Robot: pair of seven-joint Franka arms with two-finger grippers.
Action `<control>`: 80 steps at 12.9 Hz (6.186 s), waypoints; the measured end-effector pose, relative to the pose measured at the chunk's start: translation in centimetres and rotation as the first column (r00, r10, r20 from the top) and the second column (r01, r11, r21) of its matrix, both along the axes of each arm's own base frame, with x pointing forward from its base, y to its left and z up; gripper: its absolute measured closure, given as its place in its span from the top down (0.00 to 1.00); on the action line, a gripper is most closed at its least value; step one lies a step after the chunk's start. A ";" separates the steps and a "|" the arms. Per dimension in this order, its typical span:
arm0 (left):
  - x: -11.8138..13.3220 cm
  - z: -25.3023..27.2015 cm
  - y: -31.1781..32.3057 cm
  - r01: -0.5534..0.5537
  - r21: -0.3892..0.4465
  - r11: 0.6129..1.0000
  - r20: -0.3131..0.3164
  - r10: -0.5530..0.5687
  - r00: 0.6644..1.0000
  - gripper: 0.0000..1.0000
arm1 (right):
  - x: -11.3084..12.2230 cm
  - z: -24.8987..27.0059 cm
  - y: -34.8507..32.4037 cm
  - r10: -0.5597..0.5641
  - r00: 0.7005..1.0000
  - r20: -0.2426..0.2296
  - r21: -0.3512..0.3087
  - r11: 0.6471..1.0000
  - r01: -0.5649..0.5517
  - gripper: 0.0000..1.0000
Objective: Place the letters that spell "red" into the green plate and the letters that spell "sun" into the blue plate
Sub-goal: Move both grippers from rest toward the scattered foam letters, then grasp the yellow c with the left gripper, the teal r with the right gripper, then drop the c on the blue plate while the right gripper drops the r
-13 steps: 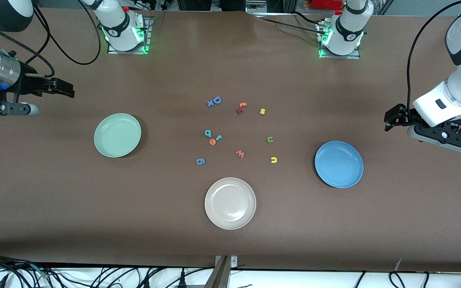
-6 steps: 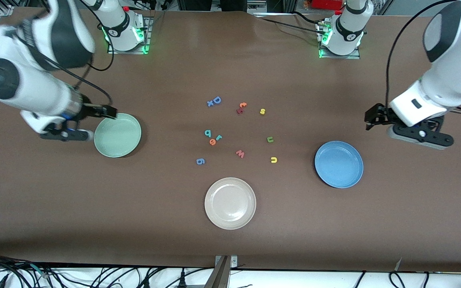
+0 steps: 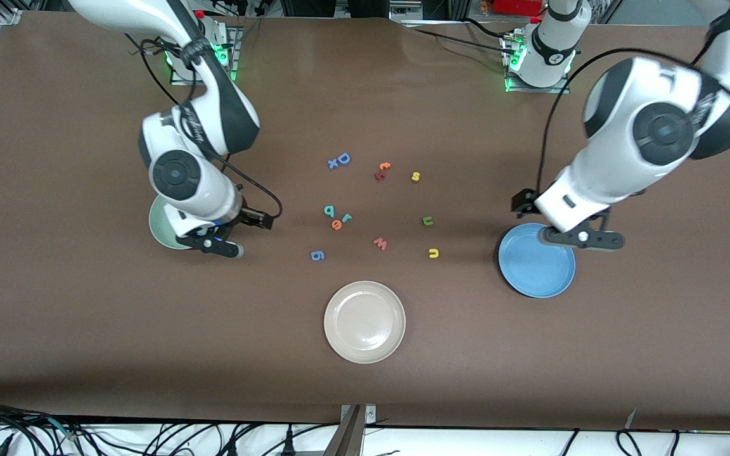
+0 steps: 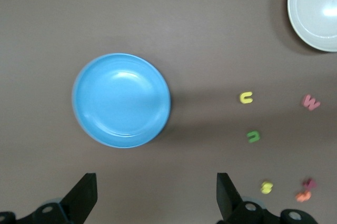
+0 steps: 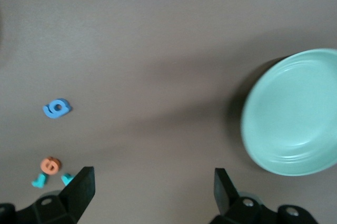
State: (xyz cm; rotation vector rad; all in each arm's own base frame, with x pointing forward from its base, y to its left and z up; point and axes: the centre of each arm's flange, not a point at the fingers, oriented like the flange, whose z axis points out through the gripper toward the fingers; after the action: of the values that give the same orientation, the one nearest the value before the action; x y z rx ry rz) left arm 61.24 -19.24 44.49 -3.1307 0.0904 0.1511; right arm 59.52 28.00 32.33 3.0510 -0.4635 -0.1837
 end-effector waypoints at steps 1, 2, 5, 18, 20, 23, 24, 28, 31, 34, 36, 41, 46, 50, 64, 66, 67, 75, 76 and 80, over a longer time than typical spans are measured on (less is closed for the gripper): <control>0.1 -1.8 -1.6 -0.019 0.001 1.000 -0.009 0.019 1.000 1.00 | -0.3 -1.2 1.6 -0.064 0.998 0.017 -0.002 0.998 0.064 1.00; 0.3 -3.5 -2.9 -0.032 -0.003 0.999 -0.009 0.032 0.999 1.00 | -0.7 -2.1 3.1 -0.126 0.992 0.030 -0.003 0.992 0.126 1.00; 1.3 -9.0 -5.2 -0.077 -0.022 0.997 -0.003 0.077 0.997 1.00 | -2.2 -5.0 7.0 -0.283 0.957 0.057 -0.002 0.959 0.284 1.00; 0.6 -24.4 -13.5 -0.261 -0.092 0.961 0.020 0.263 0.964 0.97 | -4.7 -14.1 16.2 -0.821 0.564 0.092 0.008 0.567 0.824 0.91; -0.1 -25.9 -14.5 -0.255 -0.090 0.963 0.013 0.257 0.966 0.90 | -5.1 -14.8 16.9 -0.819 0.566 0.092 0.002 0.568 0.823 0.88; 0.0 -26.4 -14.3 -0.218 -0.059 0.974 0.042 0.220 0.975 0.88 | -5.5 -15.0 17.3 -0.816 0.571 0.092 0.000 0.573 0.819 0.87; 0.1 -26.5 -13.9 -0.205 -0.044 0.978 0.055 0.208 0.977 0.88 | -5.5 -15.0 17.4 -0.816 0.571 0.092 -0.001 0.574 0.819 0.85; 0.2 -27.2 -13.4 -0.202 -0.030 0.979 0.054 0.203 0.978 0.87 | -5.5 -14.9 17.5 -0.815 0.572 0.092 0.001 0.574 0.819 0.76; -0.1 -27.6 -13.6 -0.196 -0.024 0.980 0.046 0.197 0.979 0.88 | -5.2 -14.5 17.6 -0.817 0.569 0.093 0.010 0.573 0.820 0.76; -0.6 -28.1 -13.8 -0.188 -0.018 0.982 0.038 0.189 0.981 0.87 | -4.8 -14.2 17.5 -0.819 0.566 0.096 0.019 0.570 0.822 0.76; -0.6 -28.1 -13.8 -0.188 -0.018 0.982 0.038 0.188 0.981 0.85 | -4.7 -14.0 17.6 -0.820 0.565 0.096 0.024 0.569 0.822 0.75; -0.6 -27.6 -14.1 -0.184 -0.023 0.983 0.041 0.185 0.982 0.55 | -4.4 -13.2 18.1 -0.818 0.568 0.095 0.036 0.573 0.819 0.73; -0.6 -27.2 -14.2 -0.183 -0.024 0.983 0.043 0.183 0.982 0.27 | -6.6 -14.6 19.7 -0.794 0.600 0.095 0.000 0.603 0.798 0.67; 0.0 -27.1 -13.3 -0.174 -0.022 0.984 0.045 0.175 0.984 0.27 | -6.8 -14.8 19.7 -0.792 0.602 0.096 -0.003 0.605 0.796 0.61; 6.3 -22.0 6.4 0.088 -0.008 0.996 0.001 -0.088 0.996 0.27 | -3.9 -9.7 15.4 -0.697 0.711 0.087 -0.091 0.706 0.703 0.18; 6.5 -22.3 8.4 0.110 -0.013 0.994 -0.005 -0.110 0.994 0.27 | -1.9 -6.7 11.8 -0.638 0.768 0.063 -0.118 0.759 0.640 0.18; 6.5 -22.5 8.7 0.114 -0.014 0.993 -0.008 -0.114 0.993 0.30 | -1.1 -5.8 10.0 -0.608 0.793 0.046 -0.135 0.782 0.608 0.18; 6.1 -22.6 7.3 0.109 -0.019 0.994 -0.021 -0.109 0.994 0.99 | 2.2 -5.0 -9.3 -0.267 0.912 -0.312 -0.230 0.953 0.200 0.18; 5.8 -22.6 6.2 0.087 -0.020 0.996 -0.037 -0.088 0.995 1.00 | 2.0 -5.3 -11.7 -0.231 0.912 -0.340 -0.210 0.964 0.166 0.18; 3.4 -20.9 -1.8 -0.060 -0.038 0.997 -0.076 0.057 0.995 1.00 | -1.2 -8.4 -20.2 -0.068 0.944 -0.322 -0.107 0.994 0.035 0.18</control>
State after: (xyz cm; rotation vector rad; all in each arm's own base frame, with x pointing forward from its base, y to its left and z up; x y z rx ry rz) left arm 64.66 -21.09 23.57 -3.1694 0.0021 0.2705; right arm 58.34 7.84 23.90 2.8321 -0.5100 -0.6346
